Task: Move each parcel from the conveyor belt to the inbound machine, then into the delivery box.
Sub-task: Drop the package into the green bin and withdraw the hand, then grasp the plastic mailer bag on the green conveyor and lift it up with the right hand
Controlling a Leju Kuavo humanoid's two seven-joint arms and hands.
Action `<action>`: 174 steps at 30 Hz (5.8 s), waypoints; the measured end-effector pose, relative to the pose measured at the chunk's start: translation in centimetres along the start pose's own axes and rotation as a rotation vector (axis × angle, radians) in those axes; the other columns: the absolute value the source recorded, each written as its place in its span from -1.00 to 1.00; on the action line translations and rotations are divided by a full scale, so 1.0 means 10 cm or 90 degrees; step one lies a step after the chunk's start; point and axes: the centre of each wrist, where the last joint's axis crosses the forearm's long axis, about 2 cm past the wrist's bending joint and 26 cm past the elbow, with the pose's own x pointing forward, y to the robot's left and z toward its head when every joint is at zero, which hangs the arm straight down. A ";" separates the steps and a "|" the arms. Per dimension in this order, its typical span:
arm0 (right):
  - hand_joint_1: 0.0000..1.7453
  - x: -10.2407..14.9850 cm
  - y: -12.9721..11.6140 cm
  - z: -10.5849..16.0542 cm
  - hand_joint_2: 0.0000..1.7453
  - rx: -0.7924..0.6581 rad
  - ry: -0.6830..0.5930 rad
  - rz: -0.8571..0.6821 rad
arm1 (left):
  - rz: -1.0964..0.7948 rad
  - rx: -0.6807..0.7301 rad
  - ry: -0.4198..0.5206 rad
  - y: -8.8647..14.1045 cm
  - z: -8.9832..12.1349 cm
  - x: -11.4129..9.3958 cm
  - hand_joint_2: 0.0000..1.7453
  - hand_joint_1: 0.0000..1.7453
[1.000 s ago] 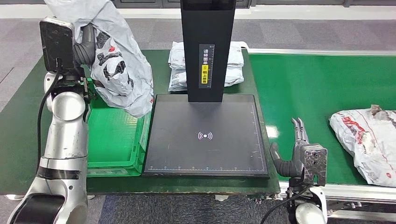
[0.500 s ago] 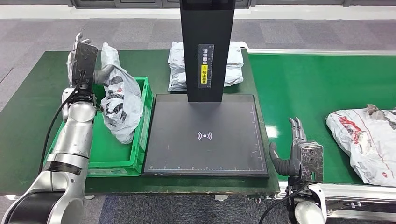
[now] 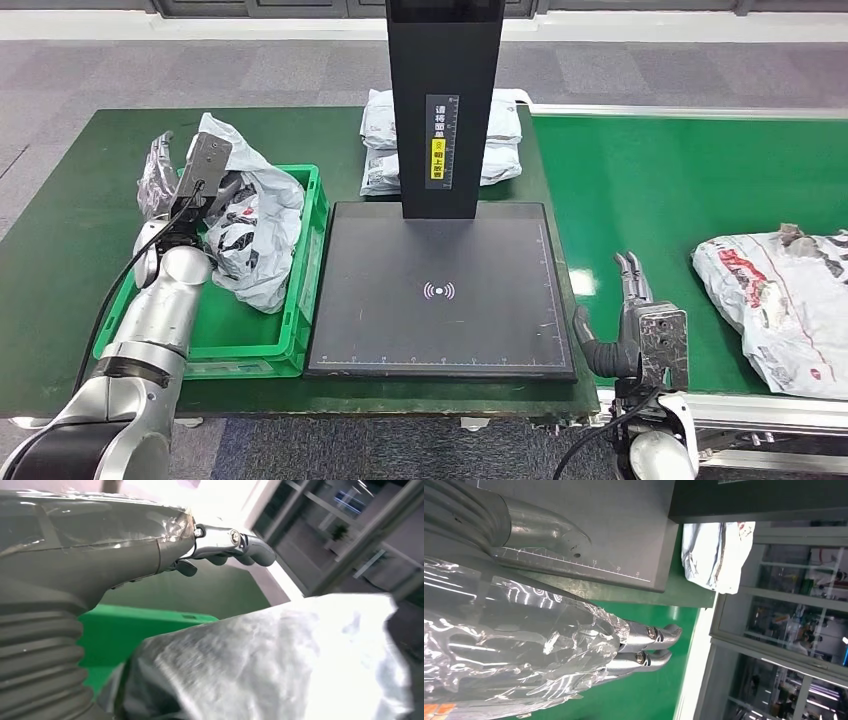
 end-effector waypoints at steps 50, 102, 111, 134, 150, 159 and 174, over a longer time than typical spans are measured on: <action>-1.00 -0.18 -0.09 0.25 1.00 -0.049 0.046 -0.013 | -0.389 0.358 -0.123 0.58 0.49 0.10 -1.00 -1.00; -1.00 -0.27 -0.22 0.30 1.00 -0.004 0.043 -0.023 | -0.502 -0.253 -0.272 0.56 0.08 0.10 -1.00 -1.00; -1.00 -0.29 -0.28 0.34 1.00 -0.007 0.045 -0.016 | -0.487 -0.188 -0.317 0.69 0.18 0.33 -1.00 -1.00; -1.00 -0.25 -0.61 0.08 1.00 -0.074 0.118 0.201 | 0.191 -0.271 -0.447 0.32 0.85 0.60 1.00 -1.00; -1.00 -0.42 -2.15 -0.99 1.00 -0.197 0.333 0.603 | 0.505 -0.562 -0.390 -0.79 2.04 0.59 1.00 -1.00; -1.00 -0.73 -2.37 -0.87 1.00 -0.163 0.456 0.642 | 0.522 -0.590 -0.382 -0.94 2.08 0.58 1.00 -1.00; -1.00 -1.11 -2.31 -0.64 1.00 0.248 0.444 0.357 | 0.532 -0.597 -0.371 -1.12 2.04 0.43 1.00 -1.00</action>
